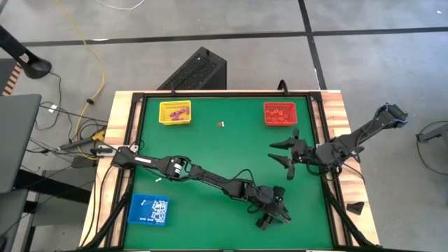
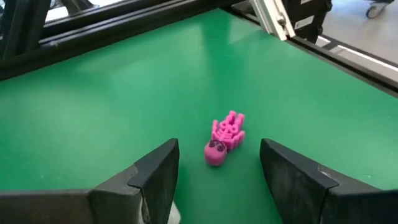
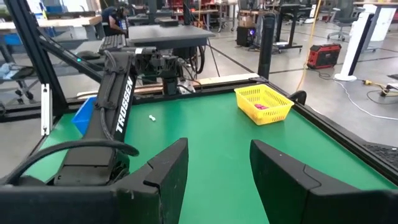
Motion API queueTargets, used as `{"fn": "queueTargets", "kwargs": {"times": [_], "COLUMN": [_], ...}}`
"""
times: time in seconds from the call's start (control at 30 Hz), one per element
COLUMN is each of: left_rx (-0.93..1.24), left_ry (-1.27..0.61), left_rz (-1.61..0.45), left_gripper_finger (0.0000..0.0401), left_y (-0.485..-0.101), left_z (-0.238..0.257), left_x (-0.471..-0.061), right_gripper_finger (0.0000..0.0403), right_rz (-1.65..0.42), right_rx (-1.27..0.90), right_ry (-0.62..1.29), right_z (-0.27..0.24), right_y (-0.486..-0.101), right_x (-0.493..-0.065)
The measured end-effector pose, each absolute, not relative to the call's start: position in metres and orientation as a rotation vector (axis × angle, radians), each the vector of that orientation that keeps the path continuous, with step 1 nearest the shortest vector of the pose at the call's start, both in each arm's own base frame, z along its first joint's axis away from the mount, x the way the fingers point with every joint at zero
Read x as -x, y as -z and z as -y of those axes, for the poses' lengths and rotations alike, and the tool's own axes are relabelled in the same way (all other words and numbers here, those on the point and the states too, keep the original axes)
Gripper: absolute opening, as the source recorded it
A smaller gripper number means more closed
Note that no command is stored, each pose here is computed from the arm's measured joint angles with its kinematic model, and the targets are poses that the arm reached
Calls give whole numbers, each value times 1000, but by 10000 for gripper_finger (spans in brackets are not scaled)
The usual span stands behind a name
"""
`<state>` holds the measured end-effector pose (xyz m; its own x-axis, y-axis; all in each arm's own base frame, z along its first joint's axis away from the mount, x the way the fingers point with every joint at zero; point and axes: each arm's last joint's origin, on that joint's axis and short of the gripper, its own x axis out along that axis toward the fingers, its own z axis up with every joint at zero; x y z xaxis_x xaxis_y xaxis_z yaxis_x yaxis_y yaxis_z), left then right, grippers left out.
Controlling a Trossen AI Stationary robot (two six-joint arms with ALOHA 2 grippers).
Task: Sort Halloween decoration
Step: Put the pink skeleton toy into the yellow bin
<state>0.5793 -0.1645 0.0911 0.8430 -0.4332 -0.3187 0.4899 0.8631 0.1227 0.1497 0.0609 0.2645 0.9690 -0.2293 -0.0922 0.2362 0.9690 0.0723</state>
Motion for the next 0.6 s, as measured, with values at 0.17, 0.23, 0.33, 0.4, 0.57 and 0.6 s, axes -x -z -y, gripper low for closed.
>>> {"fn": "queueTargets", "kwargs": {"times": [0.17, 0.23, 0.33, 0.4, 0.57, 0.6], "left_rx": [-208, -214, -215, -214, -214, -215], "left_ry": [503, 521, 526, 527, 522, 521], "left_rz": [-297, -294, -294, -294, -293, -293], "left_gripper_finger": [207, 196, 178, 170, 155, 151], "left_y": [-90, -90, -90, -90, -90, -90], "left_z": [165, 165, 165, 165, 165, 165], "left_x": [-579, -579, -579, -578, -579, -579], "right_gripper_finger": [202, 202, 202, 202, 202, 202], "right_rz": [-82, -80, -82, -81, -81, -81], "right_rx": [-85, -86, -85, -86, -85, -85], "right_ry": [241, 241, 240, 240, 240, 240], "right_z": [-60, -60, -60, -60, -60, -60], "right_y": [-265, -265, -265, -265, -265, -265], "right_x": [-150, -150, -150, -150, -150, -150]}}
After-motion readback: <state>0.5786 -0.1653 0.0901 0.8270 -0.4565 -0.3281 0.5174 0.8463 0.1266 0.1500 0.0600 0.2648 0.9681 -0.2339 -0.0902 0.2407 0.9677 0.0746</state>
